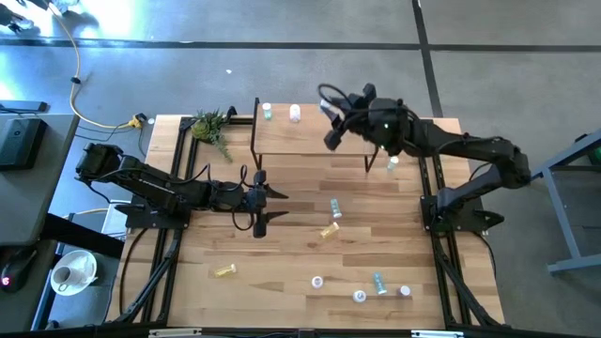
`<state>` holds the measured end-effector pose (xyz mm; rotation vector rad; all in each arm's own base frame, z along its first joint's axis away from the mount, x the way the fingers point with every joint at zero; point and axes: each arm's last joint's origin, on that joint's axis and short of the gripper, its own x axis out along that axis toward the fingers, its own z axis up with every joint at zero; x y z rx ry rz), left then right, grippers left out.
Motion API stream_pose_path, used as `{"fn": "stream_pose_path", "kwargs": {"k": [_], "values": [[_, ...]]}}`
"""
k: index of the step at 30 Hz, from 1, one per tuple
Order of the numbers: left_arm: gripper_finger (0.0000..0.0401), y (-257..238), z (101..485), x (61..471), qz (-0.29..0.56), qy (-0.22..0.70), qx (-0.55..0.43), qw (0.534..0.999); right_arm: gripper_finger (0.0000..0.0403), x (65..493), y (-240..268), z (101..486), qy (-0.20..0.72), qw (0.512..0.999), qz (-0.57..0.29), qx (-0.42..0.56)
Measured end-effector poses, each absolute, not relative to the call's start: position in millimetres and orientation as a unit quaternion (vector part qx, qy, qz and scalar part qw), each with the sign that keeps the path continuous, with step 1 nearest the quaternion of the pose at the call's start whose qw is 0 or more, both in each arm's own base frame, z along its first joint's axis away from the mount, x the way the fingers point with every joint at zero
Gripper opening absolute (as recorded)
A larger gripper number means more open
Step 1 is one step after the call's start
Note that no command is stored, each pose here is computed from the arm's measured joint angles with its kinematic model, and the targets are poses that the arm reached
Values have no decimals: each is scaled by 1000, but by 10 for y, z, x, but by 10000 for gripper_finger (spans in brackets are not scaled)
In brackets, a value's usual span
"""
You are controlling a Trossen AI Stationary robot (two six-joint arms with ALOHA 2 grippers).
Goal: Pick and place medicine bottles onto shelf by color
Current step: Put the middle blue pill bottle on the shelf
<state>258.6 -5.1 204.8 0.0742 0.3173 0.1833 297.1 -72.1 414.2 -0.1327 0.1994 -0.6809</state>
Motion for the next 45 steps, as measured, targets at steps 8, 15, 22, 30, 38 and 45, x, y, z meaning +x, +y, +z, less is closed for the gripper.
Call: {"fn": "stream_pose_path", "kwargs": {"k": [8,15,22,30,38,45], "values": [[198,-51,2047,2586,91,158,37,983,103,3028,-1166,3949,107,912,-395,5],[198,-51,2036,2582,91,163,38,982,103,3172,-1445,3613,156,893,-418,52],[198,-51,2023,2578,91,170,39,980,103,3267,-1629,3362,188,876,-438,75],[198,-51,2024,2578,91,170,39,980,103,3378,-1718,3105,225,862,-446,87],[198,-50,2023,2578,92,170,39,980,103,3394,-1755,2922,268,835,-473,83],[198,-49,2009,2573,92,177,40,979,103,3408,-1696,2983,262,846,-459,70]]}}
